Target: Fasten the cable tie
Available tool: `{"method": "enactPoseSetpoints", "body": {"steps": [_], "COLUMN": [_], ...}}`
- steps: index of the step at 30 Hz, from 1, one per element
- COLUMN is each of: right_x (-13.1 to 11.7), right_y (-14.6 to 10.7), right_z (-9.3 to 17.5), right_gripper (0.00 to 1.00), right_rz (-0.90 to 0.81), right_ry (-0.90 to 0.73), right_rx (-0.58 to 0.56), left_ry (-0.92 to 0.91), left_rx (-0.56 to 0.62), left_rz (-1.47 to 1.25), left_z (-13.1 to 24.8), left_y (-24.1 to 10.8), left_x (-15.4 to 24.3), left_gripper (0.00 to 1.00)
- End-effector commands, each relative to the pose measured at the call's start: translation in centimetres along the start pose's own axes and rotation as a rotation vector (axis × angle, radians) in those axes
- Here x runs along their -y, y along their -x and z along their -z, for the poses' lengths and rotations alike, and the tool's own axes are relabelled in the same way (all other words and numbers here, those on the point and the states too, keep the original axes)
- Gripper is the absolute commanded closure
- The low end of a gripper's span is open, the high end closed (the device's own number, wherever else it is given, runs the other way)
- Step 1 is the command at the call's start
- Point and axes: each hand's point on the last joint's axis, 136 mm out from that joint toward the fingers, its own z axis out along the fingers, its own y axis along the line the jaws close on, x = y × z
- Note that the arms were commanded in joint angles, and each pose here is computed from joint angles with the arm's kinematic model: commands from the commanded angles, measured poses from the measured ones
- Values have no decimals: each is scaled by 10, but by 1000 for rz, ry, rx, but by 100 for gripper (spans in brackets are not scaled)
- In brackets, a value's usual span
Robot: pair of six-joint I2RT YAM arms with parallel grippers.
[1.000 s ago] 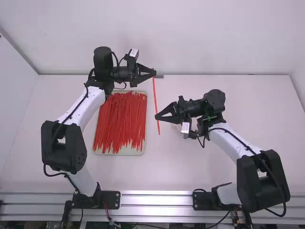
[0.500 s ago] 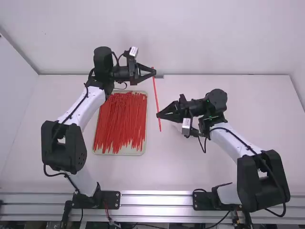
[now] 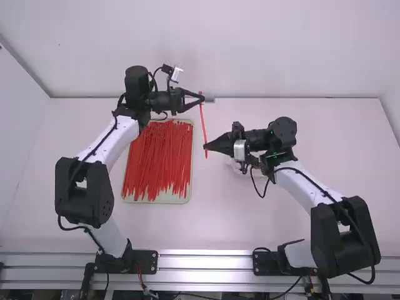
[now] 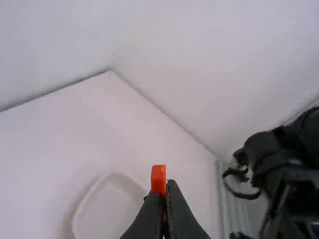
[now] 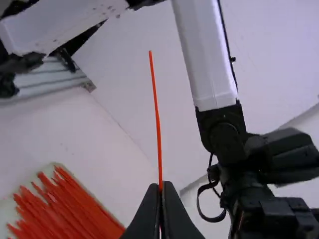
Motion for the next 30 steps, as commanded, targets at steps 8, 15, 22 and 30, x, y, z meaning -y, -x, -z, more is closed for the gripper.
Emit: {"method": "enactPoseSetpoints", "body": {"steps": [8,15,22,30], "right_x": [-3,2,-9,11], "right_y": [-3,-6,3,-2], "right_z": [4,5,-6,-18], "right_gripper": [100,100,100,100], "right_rz": [-162,-252,-252,-477], "right_ry": [6,-31,39,-73], "right_rx": [-3,-20,22,-2], "left_ry": [18,17,21,19], "left_rx": [19,31,33,28], "left_rz": [-193,-222,-222,-373], "left_z": [0,1,2,2], "left_y": [5,8,9,8], "left_x": [-3,-2,-3,-2], "left_gripper": [98,98,98,98]}}
